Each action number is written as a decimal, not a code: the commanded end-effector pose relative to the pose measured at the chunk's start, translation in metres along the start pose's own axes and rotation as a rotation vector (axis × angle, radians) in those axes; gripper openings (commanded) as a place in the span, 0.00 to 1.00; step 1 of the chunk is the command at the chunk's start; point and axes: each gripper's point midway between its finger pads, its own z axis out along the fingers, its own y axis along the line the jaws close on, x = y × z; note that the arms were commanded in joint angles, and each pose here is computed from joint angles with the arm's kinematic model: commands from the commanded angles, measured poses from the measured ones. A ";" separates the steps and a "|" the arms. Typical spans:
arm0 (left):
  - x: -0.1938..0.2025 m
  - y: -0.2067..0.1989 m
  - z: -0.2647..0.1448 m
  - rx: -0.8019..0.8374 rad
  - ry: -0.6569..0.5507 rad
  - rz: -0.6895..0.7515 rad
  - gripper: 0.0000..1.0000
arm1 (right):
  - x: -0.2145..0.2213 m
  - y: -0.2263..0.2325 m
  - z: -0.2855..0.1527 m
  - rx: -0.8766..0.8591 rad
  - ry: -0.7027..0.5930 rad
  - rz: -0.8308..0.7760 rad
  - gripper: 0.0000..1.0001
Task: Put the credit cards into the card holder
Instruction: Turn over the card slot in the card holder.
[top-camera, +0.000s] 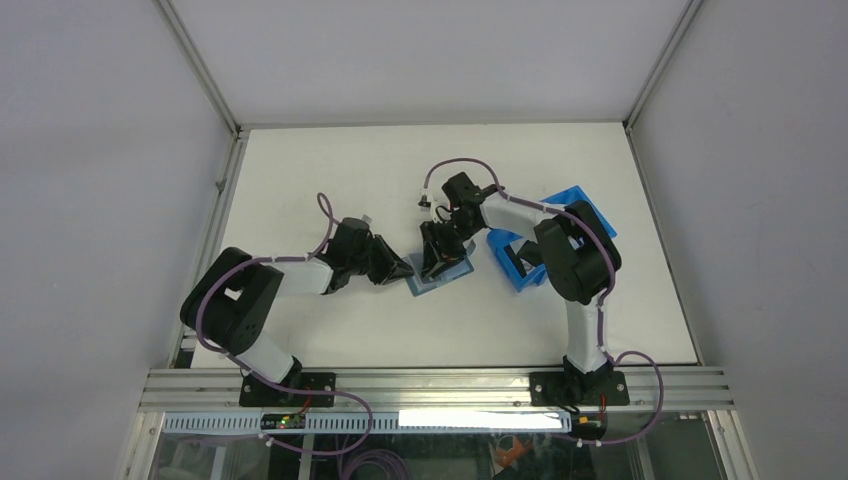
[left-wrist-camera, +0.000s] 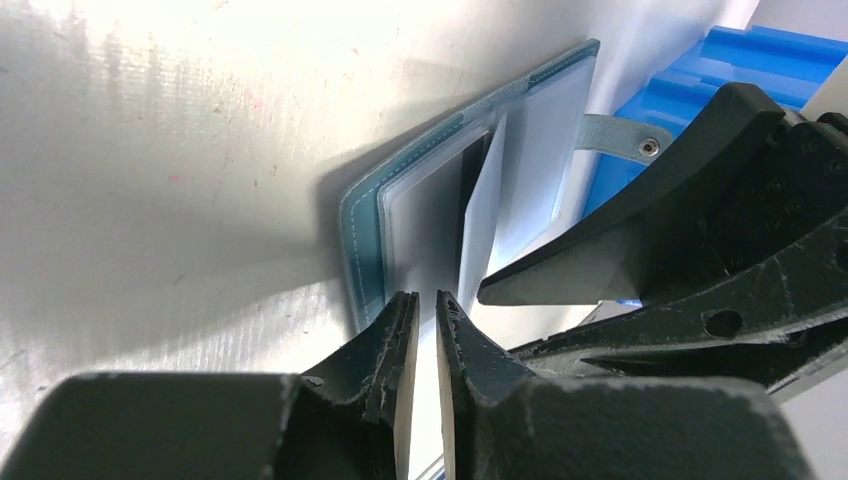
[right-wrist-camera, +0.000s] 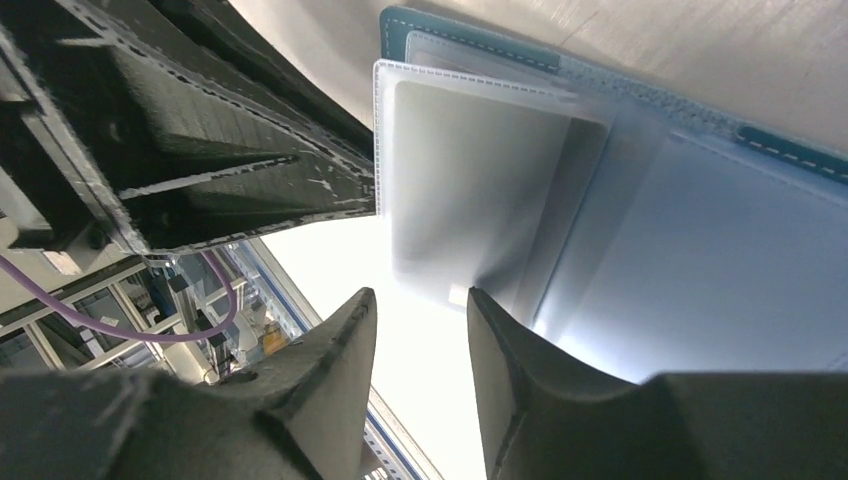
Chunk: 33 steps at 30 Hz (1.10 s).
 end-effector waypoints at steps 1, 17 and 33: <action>-0.009 -0.019 -0.012 0.067 -0.040 0.006 0.14 | -0.011 0.006 -0.005 0.020 -0.023 -0.051 0.42; -0.012 -0.013 -0.030 0.022 -0.074 0.047 0.13 | -0.014 -0.014 -0.012 0.258 -0.034 -0.197 0.23; -0.023 -0.071 -0.073 0.203 -0.168 0.254 0.16 | -0.006 0.071 -0.112 -0.088 -0.078 -0.508 0.37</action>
